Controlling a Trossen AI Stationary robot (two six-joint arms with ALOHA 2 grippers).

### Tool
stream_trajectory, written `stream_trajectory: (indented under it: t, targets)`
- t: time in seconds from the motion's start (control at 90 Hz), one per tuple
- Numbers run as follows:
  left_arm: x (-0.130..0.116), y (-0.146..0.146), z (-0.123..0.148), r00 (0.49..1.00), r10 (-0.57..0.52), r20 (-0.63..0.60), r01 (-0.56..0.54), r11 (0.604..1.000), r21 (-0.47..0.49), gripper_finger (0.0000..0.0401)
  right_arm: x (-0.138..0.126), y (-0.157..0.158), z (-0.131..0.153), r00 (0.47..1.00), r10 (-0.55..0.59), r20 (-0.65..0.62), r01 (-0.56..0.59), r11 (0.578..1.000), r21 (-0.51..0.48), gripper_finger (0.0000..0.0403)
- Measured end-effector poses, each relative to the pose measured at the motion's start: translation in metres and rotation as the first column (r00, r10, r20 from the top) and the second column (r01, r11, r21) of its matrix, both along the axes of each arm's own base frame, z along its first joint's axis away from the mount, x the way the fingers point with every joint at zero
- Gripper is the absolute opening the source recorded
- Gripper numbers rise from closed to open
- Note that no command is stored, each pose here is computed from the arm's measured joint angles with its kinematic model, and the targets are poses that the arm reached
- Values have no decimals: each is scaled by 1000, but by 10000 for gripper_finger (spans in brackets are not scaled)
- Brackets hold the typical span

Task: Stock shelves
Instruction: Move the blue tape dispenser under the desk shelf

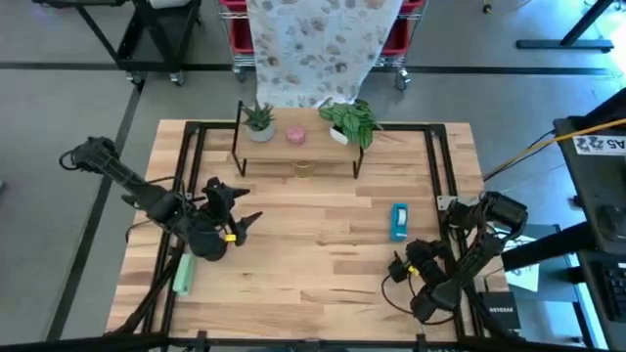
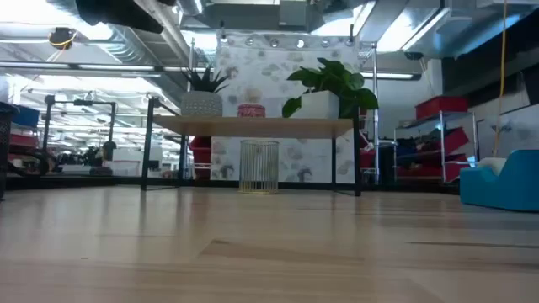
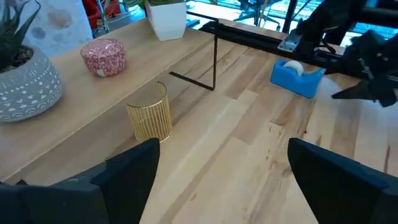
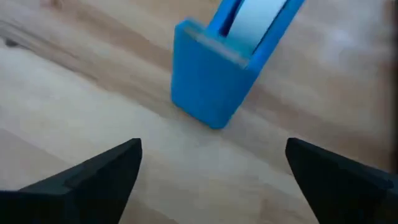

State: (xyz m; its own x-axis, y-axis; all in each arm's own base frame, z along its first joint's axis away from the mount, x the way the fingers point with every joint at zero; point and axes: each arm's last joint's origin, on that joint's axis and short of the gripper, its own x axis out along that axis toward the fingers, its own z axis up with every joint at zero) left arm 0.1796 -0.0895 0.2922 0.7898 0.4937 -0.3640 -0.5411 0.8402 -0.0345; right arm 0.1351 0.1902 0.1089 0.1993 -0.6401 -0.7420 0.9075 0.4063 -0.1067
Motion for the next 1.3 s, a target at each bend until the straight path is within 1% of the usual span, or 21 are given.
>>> stream_trajectory:
  t: [0.144, 0.622, 0.822, 0.889, 0.956, 1.022, 1.144, 1.222, 1.3]
  targets:
    - [0, 0, 0, 1000, -4, -3, 4, 1000, 0, 336, 7, -11, -13, 996, -3, 88, 2, 1000, 14, 392]
    - [0, 0, 0, 1000, 2, 7, -2, 1000, -18, 336, 19, -47, -22, 991, -97, 93, 104, 992, -74, 386]
    - [0, 0, 0, 1000, 2, 7, -2, 1000, -18, 336, 23, -52, -21, 994, -78, 82, 86, 991, -106, 381]
    - [0, 0, 0, 1000, 2, 7, -2, 1000, -18, 336, 24, -53, -21, 994, -79, 78, 88, 990, -110, 363]
    - [0, 0, 0, 1000, 2, 7, -2, 1000, -18, 336, 24, -53, -21, 994, -75, 81, 84, 990, -116, 330]
    - [0, 0, 0, 1000, 2, 7, -1, 1000, -18, 336, 24, -53, -21, 994, -74, 83, 83, 990, -116, 284]
    - [0, 0, 0, 1000, 2, 6, -2, 1000, -18, 336, 26, -50, -19, 993, -69, 93, 79, 991, -110, 189]
    - [0, 0, 0, 1000, 2, 6, -2, 1000, -17, 336, 32, -45, -16, 994, -39, 106, 50, 993, -104, 186]
    - [0, 0, 0, 1000, 2, 6, -2, 1000, -17, 336, 42, -36, -8, 989, 23, 145, -5, 993, -122, 186]
